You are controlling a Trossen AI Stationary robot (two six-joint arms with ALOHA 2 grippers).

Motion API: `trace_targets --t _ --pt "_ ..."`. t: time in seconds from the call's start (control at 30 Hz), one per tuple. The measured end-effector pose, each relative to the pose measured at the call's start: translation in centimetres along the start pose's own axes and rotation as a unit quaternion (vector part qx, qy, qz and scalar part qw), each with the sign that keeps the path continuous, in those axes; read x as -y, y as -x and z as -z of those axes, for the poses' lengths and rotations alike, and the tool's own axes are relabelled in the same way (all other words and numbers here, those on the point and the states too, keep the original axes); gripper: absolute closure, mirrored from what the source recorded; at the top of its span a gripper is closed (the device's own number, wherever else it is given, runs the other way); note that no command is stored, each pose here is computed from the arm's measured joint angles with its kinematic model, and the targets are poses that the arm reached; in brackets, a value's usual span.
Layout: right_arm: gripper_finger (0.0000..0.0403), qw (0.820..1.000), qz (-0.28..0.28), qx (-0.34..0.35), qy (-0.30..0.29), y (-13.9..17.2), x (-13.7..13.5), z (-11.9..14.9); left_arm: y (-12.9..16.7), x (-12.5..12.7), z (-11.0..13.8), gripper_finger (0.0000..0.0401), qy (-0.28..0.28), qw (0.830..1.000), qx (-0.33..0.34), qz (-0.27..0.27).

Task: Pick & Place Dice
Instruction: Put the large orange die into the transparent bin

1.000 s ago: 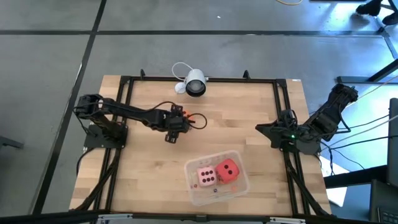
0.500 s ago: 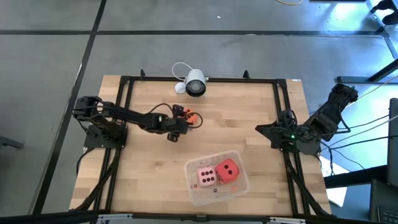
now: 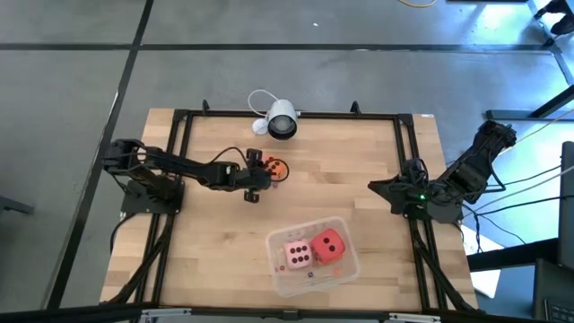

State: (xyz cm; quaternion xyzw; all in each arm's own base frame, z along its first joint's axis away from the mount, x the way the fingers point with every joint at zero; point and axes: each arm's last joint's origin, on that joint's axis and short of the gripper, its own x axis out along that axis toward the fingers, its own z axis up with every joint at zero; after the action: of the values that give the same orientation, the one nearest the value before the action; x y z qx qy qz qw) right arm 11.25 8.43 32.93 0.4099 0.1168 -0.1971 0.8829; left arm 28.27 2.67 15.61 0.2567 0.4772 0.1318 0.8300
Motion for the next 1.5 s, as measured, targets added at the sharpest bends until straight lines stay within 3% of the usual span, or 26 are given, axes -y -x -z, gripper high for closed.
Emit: trace_targets --t 0.17,0.3,0.47,0.77,0.97,1.17,1.5 --pt "0.0305 1.0 -0.001 0.0 -0.003 0.0 0.0 0.0 -0.1 0.0 0.2 0.036 0.003 1.0 -0.007 0.006" --pt "0.0305 1.0 -0.006 0.001 -0.011 0.0 -0.2 0.0 -0.2 -0.1 0.5 0.0392 0.028 0.999 -0.021 0.009" --pt "0.0305 1.0 -0.008 0.001 -0.013 0.0 -0.2 0.0 -0.3 -0.3 0.8 0.0397 0.091 0.995 -0.03 0.007" --pt "0.0305 1.0 -0.009 0.001 -0.015 0.0 -0.3 0.0 0.3 -0.6 0.0 0.0399 0.15 0.988 -0.011 0.012" --pt "0.0305 1.0 -0.009 0.001 -0.013 0.0 -0.3 0.0 2.0 -1.9 -1.3 0.04 0.19 0.982 0.024 -0.001" --pt "0.0305 1.0 -0.009 0.001 -0.002 0.0 -0.3 0.0 4.4 -3.2 -2.3 0.04 0.229 0.972 0.037 0.029" --pt "0.0305 1.0 -0.01 -0.003 0.007 0.0 -0.3 0.0 8.1 -4.5 -4.9 0.04 0.218 0.974 0.049 0.029"
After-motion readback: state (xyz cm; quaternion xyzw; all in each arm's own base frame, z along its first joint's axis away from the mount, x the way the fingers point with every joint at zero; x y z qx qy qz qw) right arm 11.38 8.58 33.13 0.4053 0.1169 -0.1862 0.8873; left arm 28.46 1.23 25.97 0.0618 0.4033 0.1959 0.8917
